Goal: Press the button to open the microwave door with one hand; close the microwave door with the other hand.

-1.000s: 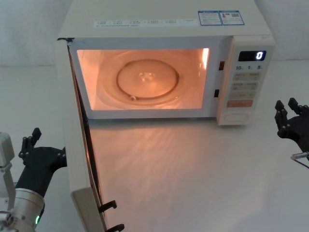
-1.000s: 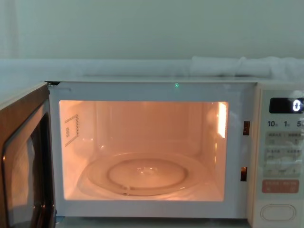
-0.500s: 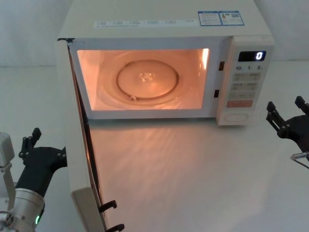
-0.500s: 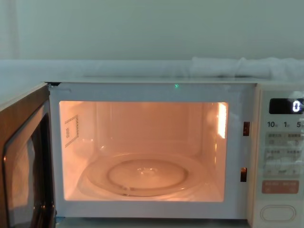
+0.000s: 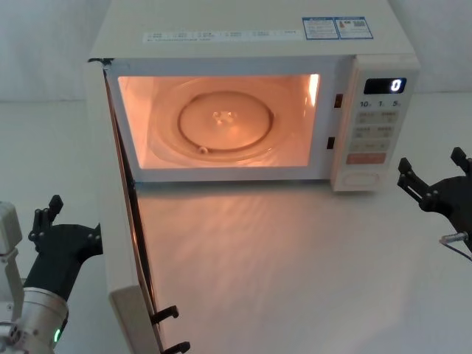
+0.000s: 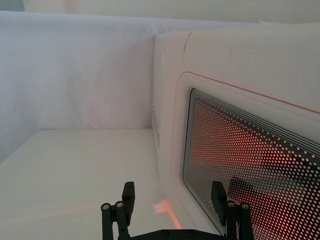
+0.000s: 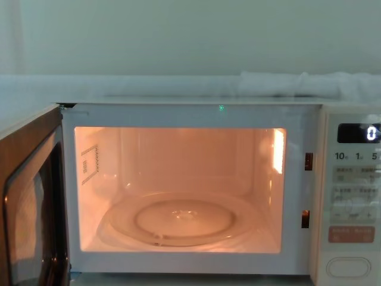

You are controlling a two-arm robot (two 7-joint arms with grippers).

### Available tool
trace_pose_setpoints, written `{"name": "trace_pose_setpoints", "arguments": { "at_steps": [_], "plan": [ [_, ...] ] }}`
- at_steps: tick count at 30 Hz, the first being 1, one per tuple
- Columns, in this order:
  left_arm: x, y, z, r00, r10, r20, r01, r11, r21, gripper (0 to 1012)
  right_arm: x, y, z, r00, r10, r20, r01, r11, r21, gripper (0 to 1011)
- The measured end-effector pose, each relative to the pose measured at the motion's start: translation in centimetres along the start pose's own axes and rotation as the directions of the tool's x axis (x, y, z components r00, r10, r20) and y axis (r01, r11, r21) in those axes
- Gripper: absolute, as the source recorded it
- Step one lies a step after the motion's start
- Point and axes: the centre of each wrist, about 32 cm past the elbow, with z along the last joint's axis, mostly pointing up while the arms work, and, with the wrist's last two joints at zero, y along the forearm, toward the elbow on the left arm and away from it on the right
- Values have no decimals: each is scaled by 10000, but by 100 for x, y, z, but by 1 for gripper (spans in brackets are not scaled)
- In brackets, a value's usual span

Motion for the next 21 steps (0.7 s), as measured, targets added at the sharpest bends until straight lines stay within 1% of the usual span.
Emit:
{"name": "trace_pose_setpoints", "arguments": {
  "at_steps": [21],
  "plan": [
    [0,0,0,10000,0,0,0,10000,0,1001,1,-3,3,10000,0,8,0,10000,24,1000]
  ]
}}
